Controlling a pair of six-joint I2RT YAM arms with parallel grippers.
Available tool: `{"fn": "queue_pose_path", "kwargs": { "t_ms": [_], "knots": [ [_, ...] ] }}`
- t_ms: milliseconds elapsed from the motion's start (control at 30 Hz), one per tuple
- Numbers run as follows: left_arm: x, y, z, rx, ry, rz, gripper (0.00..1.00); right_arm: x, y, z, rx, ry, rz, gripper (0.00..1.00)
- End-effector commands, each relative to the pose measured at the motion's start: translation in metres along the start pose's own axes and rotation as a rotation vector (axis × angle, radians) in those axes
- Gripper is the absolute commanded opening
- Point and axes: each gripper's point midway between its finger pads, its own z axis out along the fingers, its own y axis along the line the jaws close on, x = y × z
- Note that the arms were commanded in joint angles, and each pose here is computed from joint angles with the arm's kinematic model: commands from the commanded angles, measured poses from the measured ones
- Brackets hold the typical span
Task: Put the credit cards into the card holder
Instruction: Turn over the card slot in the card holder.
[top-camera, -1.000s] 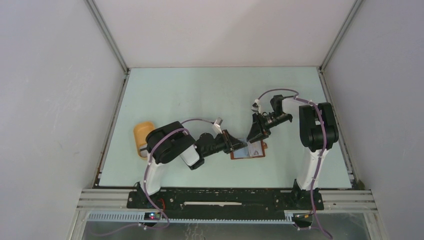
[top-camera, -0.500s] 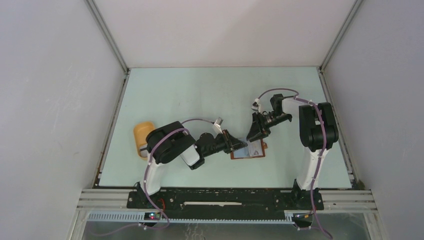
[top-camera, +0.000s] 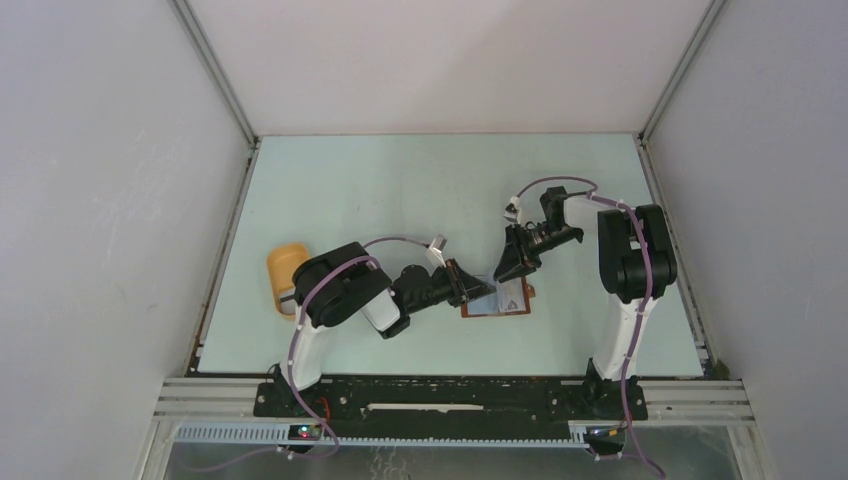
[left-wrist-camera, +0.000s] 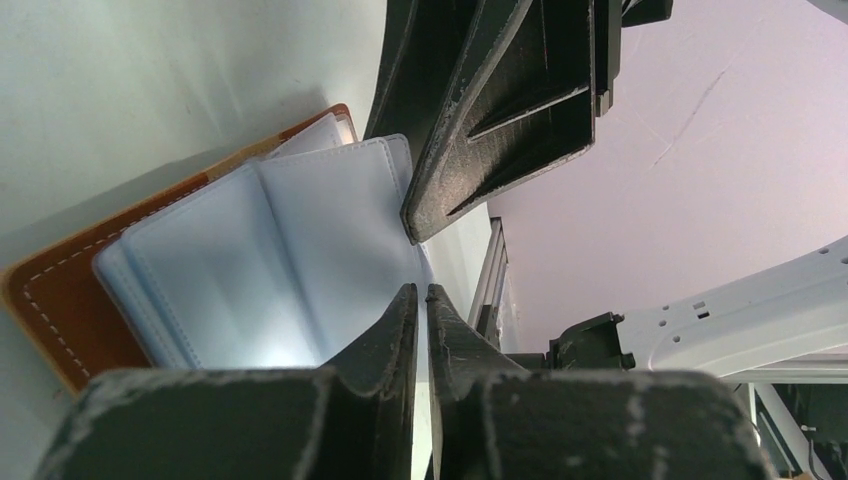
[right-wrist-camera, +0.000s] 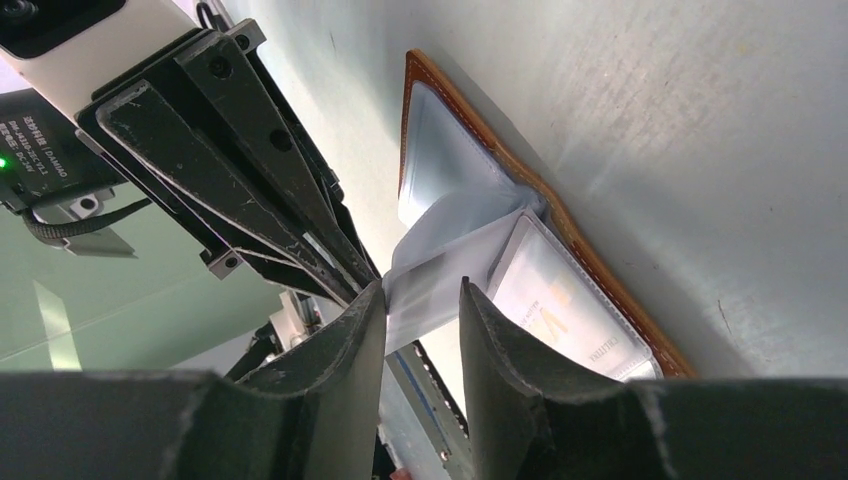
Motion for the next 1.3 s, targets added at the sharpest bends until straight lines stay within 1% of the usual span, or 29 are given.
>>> {"fn": "queue_pose_path", "kwargs": {
  "t_ms": [0, 167, 267, 367, 500, 667, 867, 1000, 1167, 1267],
  "knots": [
    [0.000, -0.004, 0.004, 0.012, 0.001, 0.002, 0.12, 0.000, -0.011, 0.001, 0.030, 0.002, 0.021, 0.38],
    [0.000, 0.000, 0.002, 0.001, -0.004, -0.001, 0.13, 0.000, -0.011, -0.001, 0.027, -0.001, 0.021, 0.38],
    [0.000, 0.003, -0.001, -0.014, -0.011, -0.007, 0.13, 0.000, -0.011, -0.001, 0.023, -0.001, 0.018, 0.40],
    [-0.003, 0.009, -0.007, -0.045, -0.033, -0.012, 0.13, 0.000, -0.011, -0.001, 0.024, -0.001, 0.018, 0.42],
    [-0.007, 0.020, -0.021, -0.112, -0.072, -0.011, 0.15, 0.001, -0.013, -0.003, 0.027, -0.002, 0.020, 0.42],
    [-0.013, 0.021, -0.033, -0.156, -0.103, 0.020, 0.17, 0.001, -0.015, -0.005, 0.034, -0.010, 0.024, 0.41],
    [-0.020, 0.008, -0.042, -0.154, -0.126, 0.077, 0.20, 0.001, -0.020, -0.010, 0.053, -0.022, 0.016, 0.42],
    [-0.027, -0.006, -0.051, -0.144, -0.149, 0.128, 0.23, 0.001, -0.026, -0.015, 0.099, -0.029, 0.001, 0.41],
    [-0.037, -0.023, -0.065, -0.153, -0.171, 0.226, 0.27, 0.001, -0.029, -0.019, 0.135, -0.037, -0.020, 0.37],
    [-0.043, -0.032, -0.078, -0.184, -0.180, 0.314, 0.29, 0.001, -0.031, -0.021, 0.158, -0.037, -0.032, 0.30]
  ]
}}
